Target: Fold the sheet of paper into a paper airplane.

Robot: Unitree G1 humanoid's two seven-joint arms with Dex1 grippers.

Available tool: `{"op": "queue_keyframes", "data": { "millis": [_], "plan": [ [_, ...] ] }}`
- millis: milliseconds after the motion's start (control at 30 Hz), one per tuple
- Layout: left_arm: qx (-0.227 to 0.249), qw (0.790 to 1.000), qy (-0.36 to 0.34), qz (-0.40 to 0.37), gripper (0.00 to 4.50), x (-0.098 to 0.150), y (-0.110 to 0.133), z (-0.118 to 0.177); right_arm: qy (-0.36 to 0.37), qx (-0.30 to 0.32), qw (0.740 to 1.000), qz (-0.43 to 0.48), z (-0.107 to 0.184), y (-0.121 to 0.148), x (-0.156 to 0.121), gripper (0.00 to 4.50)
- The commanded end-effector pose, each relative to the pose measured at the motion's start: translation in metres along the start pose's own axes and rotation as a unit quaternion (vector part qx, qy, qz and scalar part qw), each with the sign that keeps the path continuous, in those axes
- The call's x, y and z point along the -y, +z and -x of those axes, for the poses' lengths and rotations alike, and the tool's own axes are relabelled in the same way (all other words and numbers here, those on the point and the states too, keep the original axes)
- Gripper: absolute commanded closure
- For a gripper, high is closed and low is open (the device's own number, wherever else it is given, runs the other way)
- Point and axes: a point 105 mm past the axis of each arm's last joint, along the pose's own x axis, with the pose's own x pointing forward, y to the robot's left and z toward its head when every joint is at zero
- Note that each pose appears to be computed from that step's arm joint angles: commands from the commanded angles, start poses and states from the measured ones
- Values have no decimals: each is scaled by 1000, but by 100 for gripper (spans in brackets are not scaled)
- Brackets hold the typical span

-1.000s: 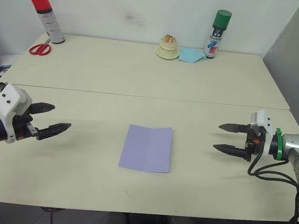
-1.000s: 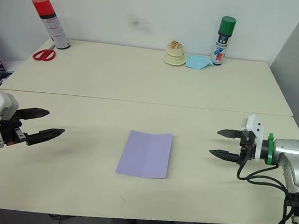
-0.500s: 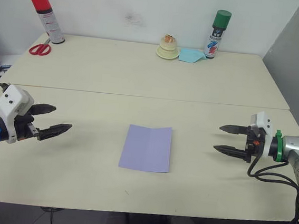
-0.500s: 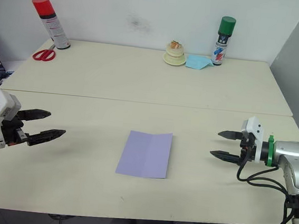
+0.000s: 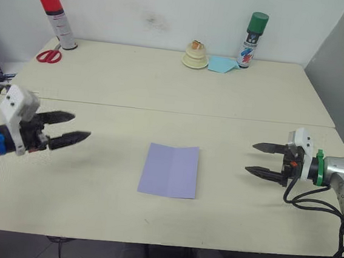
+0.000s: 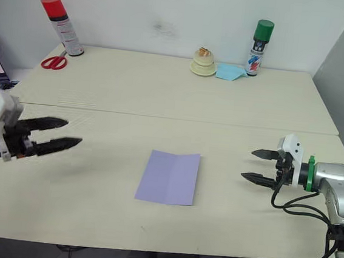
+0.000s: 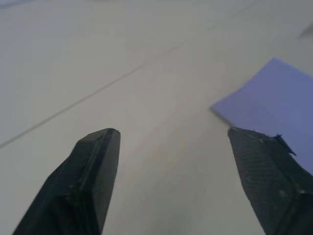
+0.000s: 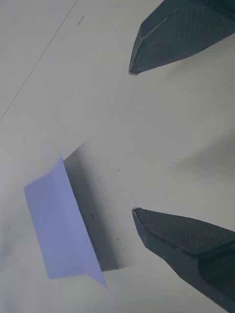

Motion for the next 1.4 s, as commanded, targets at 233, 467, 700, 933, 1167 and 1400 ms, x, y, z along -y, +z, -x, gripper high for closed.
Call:
{"op": "queue_keyframes", "data": {
  "millis": [233,467,700,933,1167,1400],
  "plan": [
    [-5,992,-126,-20,389,62,-21,-82,-6,5,999,33,-27,-7,-6,0],
    [-40,988,-147,7,448,84,-65,-101,1,25,999,27,-49,-12,-17,0],
    [-101,983,-156,-1,450,91,-107,-109,34,12,999,38,-57,-15,-24,91],
    [-112,983,-142,9,450,89,-117,-117,69,-28,993,88,-81,-28,-41,350],
    [-118,984,-134,16,450,87,-121,-115,77,74,994,29,-122,4,-58,424],
    [-146,979,-139,22,450,85,-129,-107,89,152,984,-8,-144,31,-70,424]
  ]
}}
